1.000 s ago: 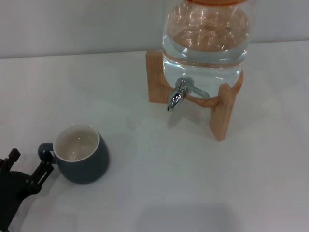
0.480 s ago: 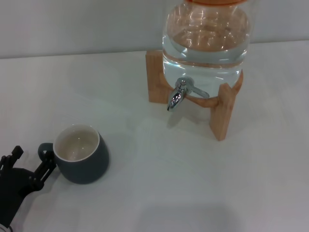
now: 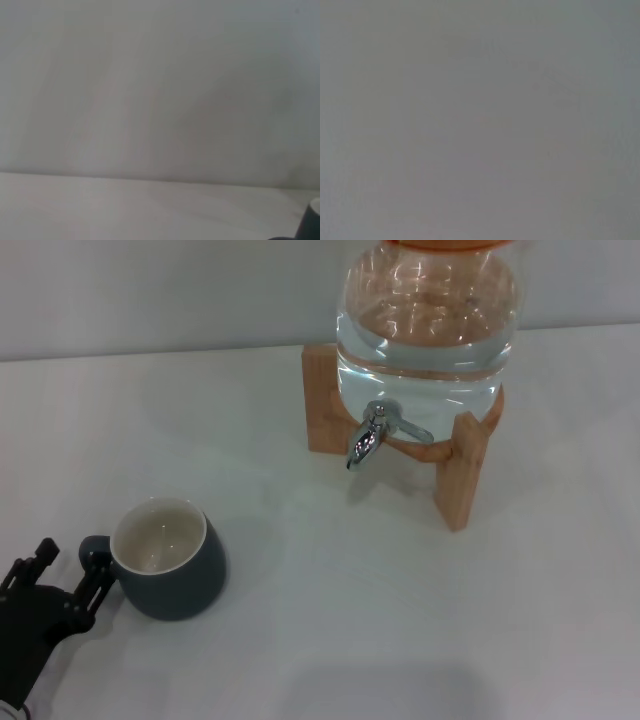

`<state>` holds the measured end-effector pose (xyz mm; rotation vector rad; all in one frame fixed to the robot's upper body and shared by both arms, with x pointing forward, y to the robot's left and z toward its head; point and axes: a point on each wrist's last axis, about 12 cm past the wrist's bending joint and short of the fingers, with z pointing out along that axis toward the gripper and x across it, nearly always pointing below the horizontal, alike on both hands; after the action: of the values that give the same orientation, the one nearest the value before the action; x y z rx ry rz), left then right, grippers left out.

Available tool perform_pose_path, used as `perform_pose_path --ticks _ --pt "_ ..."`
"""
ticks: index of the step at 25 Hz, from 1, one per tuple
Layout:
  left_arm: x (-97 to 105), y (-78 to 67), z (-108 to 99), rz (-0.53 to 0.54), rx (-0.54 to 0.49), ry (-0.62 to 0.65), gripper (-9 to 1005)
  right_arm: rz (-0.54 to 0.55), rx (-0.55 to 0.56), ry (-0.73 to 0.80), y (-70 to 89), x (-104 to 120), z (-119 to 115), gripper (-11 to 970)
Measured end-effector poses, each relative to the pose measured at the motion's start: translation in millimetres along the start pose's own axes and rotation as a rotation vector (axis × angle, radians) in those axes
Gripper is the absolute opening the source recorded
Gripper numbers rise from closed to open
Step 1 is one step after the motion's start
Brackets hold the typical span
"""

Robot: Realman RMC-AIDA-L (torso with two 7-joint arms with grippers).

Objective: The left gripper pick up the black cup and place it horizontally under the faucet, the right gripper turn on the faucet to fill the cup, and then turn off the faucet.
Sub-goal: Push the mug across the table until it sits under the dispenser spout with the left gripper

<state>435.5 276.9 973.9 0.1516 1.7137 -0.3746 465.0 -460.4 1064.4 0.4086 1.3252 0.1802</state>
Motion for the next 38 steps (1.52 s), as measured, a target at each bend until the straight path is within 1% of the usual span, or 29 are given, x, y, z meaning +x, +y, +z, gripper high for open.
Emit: perform_pose_path --ticks 4,9,18,23,38 --pt "0.0 -2.5 1.3 0.009 0.024 0.004 702 -0.001 -0.001 -0.001 0.1 -0.2 0.4 841" --pt "-0.2 -3.4 2.2 0.010 0.032 0.005 473 -0.001 -0.001 -0.001 0.3 -0.3 0.8 842" --pt "0.8 -3.1 2.0 0.006 0.029 0.013 260 0.002 -0.001 0.000 0.4 0.2 0.5 841" --pt "0.9 -3.0 2.0 0.000 0.028 0.014 181 0.004 -0.001 0.000 0.0 0.1 -0.7 841" --pt "1.4 -3.0 1.3 -0.002 0.029 0.017 180 0.006 0.000 0.000 -0.3 0.1 -1.1 841"
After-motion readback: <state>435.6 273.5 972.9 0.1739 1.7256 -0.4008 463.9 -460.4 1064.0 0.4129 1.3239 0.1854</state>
